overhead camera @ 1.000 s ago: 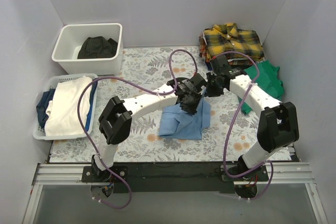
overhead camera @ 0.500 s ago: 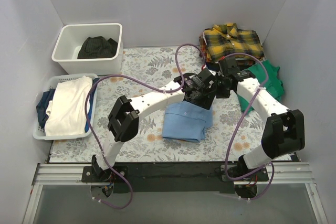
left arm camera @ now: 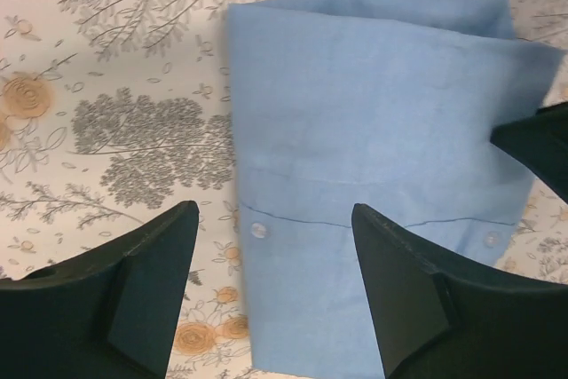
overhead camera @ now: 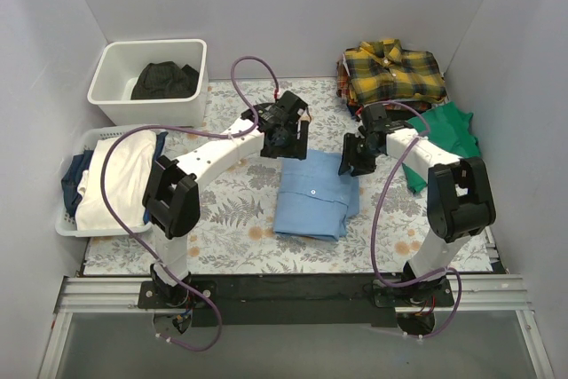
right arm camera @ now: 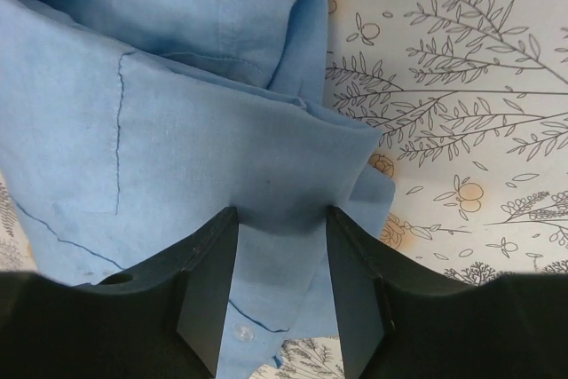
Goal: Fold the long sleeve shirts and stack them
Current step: Fold the shirt
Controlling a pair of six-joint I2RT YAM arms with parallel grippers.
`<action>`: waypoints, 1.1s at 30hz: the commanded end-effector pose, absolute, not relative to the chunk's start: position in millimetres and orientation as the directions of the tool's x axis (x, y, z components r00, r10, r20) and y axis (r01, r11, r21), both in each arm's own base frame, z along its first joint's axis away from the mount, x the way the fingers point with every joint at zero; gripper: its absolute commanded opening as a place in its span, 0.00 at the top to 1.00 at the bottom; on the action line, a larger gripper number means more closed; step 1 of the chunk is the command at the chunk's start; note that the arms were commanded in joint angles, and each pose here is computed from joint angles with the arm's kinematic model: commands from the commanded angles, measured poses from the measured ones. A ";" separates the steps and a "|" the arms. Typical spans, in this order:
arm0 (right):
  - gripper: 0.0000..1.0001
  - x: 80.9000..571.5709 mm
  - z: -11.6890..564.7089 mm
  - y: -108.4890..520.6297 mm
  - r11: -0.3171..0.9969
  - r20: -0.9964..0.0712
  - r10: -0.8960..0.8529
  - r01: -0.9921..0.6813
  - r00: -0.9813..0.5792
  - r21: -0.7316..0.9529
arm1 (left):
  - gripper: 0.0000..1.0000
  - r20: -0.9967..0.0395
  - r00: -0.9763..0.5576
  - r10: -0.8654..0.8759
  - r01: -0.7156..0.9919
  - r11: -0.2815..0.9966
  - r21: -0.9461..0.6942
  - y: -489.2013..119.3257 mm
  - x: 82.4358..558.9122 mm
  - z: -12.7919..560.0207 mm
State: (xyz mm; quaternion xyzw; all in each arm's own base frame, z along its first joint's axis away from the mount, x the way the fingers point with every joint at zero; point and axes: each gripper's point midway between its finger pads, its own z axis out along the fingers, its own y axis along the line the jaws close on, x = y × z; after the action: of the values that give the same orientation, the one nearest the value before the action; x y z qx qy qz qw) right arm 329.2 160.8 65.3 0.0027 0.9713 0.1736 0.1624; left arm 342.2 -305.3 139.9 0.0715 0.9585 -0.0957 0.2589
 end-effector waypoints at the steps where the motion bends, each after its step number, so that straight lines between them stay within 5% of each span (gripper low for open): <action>1: 0.48 328.9 56.4 164.2 0.929 -0.308 0.067 -0.054 -0.949 0.367 | 0.30 -0.516 -0.855 0.058 0.176 0.967 -0.182 -291.7 332.2 158.4; 5: 0.54 325.5 47.1 164.1 0.929 -0.283 0.069 -0.042 -0.957 0.367 | 0.31 -0.478 -0.876 0.067 0.169 0.970 -0.175 -284.1 322.5 141.0; 10: 0.99 336.0 59.9 171.8 0.915 -0.314 0.073 -0.061 -0.947 0.399 | 0.32 -0.452 -0.890 0.069 0.161 0.973 -0.168 -277.0 316.4 127.7; 33: 0.99 388.4 158.3 206.1 0.841 -0.560 -0.007 -0.308 -0.828 0.445 | 0.34 -0.397 -0.913 0.096 0.171 0.973 -0.158 -273.5 307.6 96.5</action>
State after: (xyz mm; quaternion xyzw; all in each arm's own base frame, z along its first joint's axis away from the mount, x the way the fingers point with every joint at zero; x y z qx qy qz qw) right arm 368.5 192.2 128.0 -0.0466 0.9393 0.2467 0.2339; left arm 304.5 -272.1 75.9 0.0680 0.9793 -0.0751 0.1751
